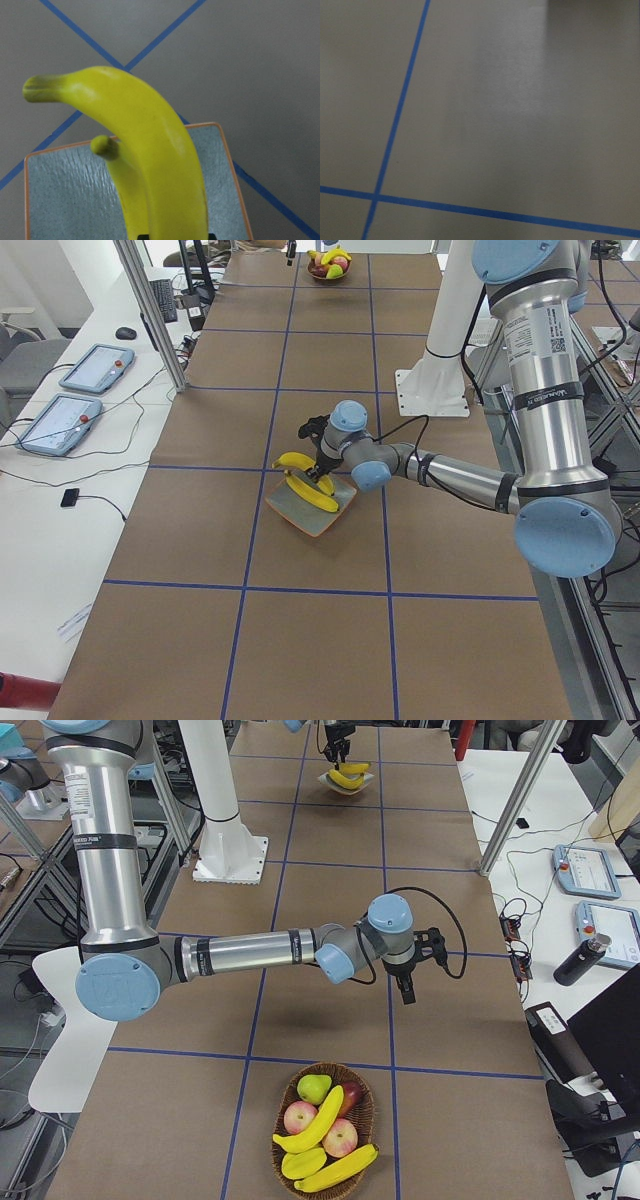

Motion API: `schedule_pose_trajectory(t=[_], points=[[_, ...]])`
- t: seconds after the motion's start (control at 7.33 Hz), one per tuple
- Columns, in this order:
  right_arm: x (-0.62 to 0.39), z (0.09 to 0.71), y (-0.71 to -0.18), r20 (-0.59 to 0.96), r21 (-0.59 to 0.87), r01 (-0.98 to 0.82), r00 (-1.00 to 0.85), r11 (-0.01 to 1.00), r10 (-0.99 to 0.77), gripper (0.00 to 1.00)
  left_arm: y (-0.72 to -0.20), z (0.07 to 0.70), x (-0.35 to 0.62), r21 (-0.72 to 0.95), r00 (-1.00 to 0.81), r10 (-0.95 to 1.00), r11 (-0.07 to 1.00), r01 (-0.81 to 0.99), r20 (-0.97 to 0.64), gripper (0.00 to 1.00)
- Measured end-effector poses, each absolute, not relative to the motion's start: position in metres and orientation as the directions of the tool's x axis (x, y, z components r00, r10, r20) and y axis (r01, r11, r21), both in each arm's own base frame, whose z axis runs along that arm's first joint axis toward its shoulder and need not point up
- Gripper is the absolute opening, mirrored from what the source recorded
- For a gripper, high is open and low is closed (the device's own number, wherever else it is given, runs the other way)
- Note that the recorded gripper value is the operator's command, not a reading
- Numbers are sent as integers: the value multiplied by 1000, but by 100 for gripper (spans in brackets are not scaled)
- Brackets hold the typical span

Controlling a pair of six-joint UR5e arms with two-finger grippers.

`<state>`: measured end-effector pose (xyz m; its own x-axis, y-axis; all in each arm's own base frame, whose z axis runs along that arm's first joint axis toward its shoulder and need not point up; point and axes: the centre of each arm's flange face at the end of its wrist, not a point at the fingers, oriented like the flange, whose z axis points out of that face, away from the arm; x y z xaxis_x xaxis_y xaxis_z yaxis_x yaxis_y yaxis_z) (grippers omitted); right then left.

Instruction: Transfer all bananas from basket to plate

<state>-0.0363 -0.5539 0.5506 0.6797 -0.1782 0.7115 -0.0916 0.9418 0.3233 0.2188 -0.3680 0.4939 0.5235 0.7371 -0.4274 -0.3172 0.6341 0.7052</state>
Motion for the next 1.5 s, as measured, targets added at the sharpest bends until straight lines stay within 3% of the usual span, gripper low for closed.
schedule_pose_trajectory(t=[0.14, 0.27, 0.41, 0.55, 1.09, 1.5], points=[[-24, 561, -555, 708, 331, -82, 680, 940, -190, 100, -361, 498, 228, 703, 519, 747, 626, -338, -416, 0], [-18, 564, -556, 707, 334, -78, 680, 939, -195, 100, -355, 500, 235, 702, 512, 756, 618, -354, -407, 9], [-16, 566, -556, 707, 335, -78, 680, 939, -196, 100, -350, 500, 243, 703, 500, 767, 608, -369, -402, 47], [-15, 567, -555, 707, 334, -77, 680, 939, -195, 100, -344, 501, 252, 705, 488, 779, 597, -383, -395, 98], [-5, 569, -555, 712, 332, -88, 676, 939, -188, 100, -341, 489, 259, 724, 459, 797, 576, -380, -393, 100], [38, 610, -551, 695, 369, -39, 675, 929, -247, 100, -382, 436, 224, 736, 392, 774, 615, -283, -496, 100]])
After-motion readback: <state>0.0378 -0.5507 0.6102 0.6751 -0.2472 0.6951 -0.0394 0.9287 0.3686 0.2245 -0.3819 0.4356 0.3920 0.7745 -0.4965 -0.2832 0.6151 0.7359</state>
